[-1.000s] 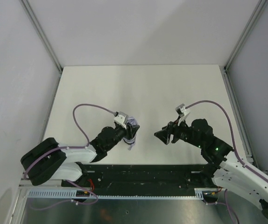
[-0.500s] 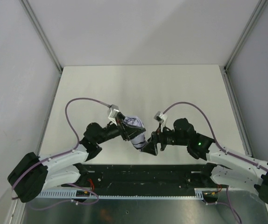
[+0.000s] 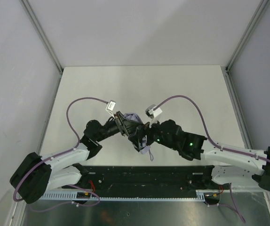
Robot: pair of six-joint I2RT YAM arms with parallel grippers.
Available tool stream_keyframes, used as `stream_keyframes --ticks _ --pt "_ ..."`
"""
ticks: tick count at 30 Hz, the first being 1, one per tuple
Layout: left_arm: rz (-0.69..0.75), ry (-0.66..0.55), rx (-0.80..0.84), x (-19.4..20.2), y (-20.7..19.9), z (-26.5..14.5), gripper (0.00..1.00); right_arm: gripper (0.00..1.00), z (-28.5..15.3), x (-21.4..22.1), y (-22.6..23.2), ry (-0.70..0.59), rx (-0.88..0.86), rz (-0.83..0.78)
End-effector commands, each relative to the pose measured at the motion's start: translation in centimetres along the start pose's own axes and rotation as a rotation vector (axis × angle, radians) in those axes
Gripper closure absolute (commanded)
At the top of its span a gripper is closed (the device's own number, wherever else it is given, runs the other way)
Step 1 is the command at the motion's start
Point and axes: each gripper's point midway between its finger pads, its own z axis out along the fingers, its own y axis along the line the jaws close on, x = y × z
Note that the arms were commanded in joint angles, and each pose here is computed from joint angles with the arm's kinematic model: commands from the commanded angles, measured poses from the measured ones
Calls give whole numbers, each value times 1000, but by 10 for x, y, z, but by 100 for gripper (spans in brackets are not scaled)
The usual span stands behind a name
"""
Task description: Put away the umbrella
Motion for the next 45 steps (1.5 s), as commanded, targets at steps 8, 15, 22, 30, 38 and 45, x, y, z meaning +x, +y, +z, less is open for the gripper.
stream_keyframes --ticks 8,15,22,30,38,45 --pt "-160 -166 -7 -46 -16 7 95 51 34 -16 -24 -40 313 -95" --pt "-192 -137 -34 -47 -6 3 47 84 33 -25 -25 -58 300 -111" --pt "-130 -171 -66 -75 1 -19 1 95 36 -34 -42 -37 248 -18" --pt "-116 -152 -248 -81 40 -57 0 91 -11 -52 -165 -61 549 202" --pt "-95 -69 -182 -74 22 -55 2 94 -160 -33 -321 -202 1125 680" --pt "-110 -12 -133 -68 8 -50 2 95 -295 53 -356 -429 1522 1130"
